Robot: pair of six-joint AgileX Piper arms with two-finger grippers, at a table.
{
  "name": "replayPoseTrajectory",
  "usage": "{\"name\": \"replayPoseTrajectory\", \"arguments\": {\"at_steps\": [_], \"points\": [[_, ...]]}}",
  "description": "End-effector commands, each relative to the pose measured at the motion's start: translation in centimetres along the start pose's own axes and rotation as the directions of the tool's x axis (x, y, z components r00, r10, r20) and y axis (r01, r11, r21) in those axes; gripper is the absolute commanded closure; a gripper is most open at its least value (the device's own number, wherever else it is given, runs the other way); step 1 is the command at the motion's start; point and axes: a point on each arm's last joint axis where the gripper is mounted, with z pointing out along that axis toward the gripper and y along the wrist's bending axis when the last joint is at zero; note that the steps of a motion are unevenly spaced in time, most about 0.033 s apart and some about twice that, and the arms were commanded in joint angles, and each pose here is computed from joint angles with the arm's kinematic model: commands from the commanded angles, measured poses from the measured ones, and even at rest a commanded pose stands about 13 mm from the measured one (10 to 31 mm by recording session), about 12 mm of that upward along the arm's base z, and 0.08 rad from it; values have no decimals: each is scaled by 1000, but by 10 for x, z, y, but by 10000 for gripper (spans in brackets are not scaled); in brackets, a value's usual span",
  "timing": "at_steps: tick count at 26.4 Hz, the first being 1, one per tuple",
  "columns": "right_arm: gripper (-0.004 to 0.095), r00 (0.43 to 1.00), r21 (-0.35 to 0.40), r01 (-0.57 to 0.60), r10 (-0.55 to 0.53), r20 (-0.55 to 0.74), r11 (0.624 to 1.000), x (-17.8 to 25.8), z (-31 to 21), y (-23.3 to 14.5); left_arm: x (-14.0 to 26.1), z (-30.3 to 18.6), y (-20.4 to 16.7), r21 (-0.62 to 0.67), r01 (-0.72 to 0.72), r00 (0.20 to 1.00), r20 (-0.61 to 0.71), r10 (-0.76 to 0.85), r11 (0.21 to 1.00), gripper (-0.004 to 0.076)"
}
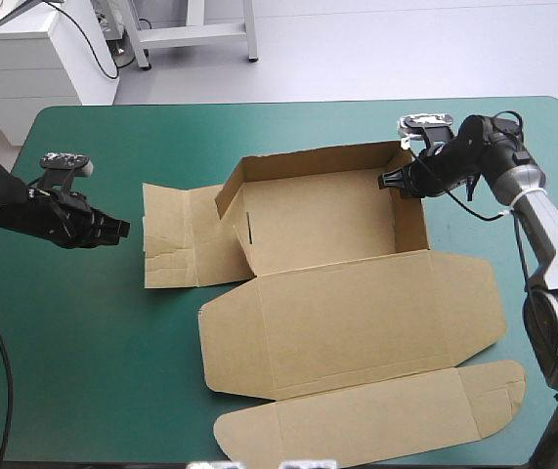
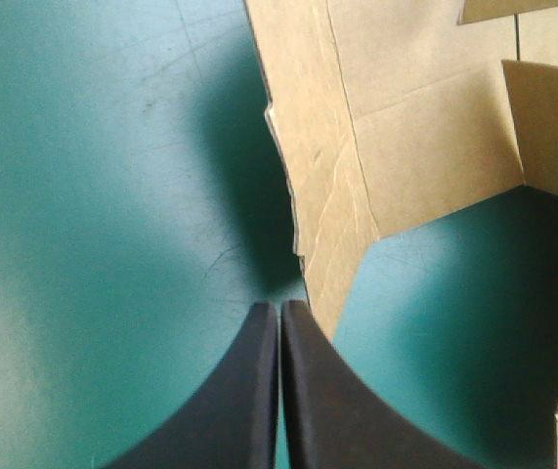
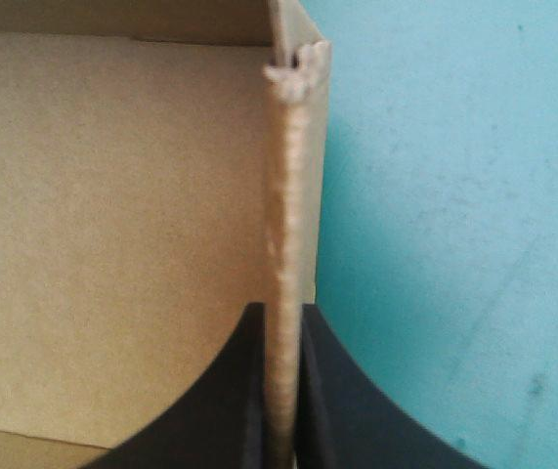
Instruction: Fold the box
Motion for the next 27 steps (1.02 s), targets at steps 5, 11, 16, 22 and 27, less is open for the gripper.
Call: {"name": "replayPoseTrajectory", "arguments": {"at_steps": [5, 11, 16, 22, 27], "points": [[637, 993, -44, 61, -56, 103, 997, -14, -26, 10, -4, -17, -9, -12, -16, 997, 81, 17, 1000, 731], [204, 996, -39, 27, -24, 80, 999, -25, -60, 16, -4, -17, -9, -10, -16, 997, 82, 16, 1000, 732], [150, 1000, 33, 14, -14, 24, 999, -23, -77, 15, -5, -17, -9, -12, -15, 996, 85, 16, 1000, 731], [150, 999, 45, -6, 9, -53, 999, -11, -59, 17, -5, -17, -9, -14, -16, 996, 87, 17, 1000, 731], [152, 998, 76, 26, -22, -60, 997, -11, -16, 23, -7, -18, -8, -25, -15, 994, 108, 17, 1000, 731]]}}
